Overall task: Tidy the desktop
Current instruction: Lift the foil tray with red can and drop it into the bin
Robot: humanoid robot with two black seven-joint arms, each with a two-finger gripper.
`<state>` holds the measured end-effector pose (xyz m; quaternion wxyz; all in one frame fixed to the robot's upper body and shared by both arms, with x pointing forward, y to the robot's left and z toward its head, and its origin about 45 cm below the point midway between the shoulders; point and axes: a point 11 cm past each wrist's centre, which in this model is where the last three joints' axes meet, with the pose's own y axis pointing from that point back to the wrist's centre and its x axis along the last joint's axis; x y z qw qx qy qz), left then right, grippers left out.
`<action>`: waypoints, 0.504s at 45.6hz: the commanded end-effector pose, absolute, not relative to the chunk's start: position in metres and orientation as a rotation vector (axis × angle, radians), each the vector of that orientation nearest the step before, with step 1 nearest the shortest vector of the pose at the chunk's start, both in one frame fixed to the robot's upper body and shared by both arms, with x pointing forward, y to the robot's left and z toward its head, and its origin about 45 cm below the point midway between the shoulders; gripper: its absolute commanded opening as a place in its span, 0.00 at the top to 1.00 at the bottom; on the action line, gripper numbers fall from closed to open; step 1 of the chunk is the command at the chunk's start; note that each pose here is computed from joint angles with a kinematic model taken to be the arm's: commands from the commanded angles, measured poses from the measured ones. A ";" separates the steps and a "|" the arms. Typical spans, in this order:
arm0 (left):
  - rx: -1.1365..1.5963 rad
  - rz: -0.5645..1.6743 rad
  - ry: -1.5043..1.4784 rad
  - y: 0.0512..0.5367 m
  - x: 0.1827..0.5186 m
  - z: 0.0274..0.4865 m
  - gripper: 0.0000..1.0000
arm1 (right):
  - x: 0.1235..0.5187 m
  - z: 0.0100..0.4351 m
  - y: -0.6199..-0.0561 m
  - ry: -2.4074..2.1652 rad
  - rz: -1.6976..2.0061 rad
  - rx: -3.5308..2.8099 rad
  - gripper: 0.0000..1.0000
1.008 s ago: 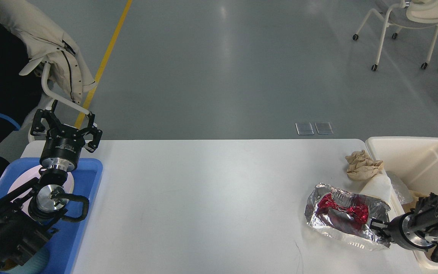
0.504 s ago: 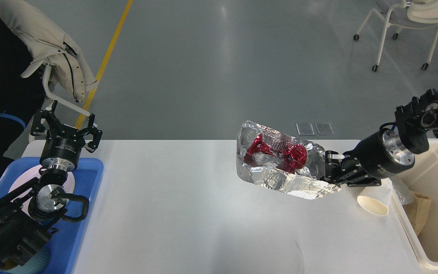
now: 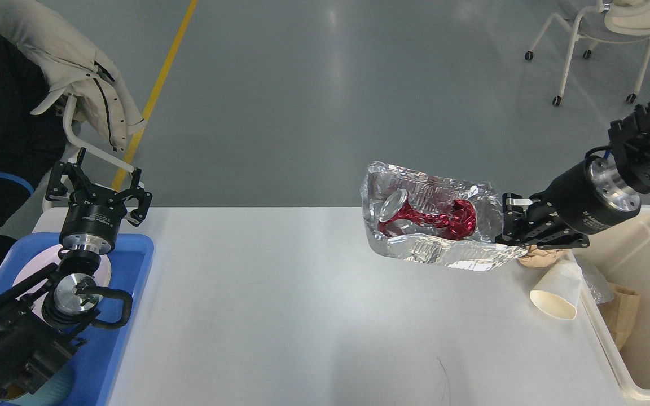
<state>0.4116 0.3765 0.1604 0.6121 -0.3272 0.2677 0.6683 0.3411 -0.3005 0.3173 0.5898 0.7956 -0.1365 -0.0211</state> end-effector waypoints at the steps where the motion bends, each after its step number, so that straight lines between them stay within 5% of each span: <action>1: -0.755 1.542 0.618 0.377 0.412 0.160 0.03 | 0.359 0.287 -0.372 -0.502 -0.106 1.756 1.00; 23: -0.755 1.542 0.618 0.377 0.412 0.160 0.03 | 0.351 0.185 -0.556 -0.986 -0.083 1.313 1.00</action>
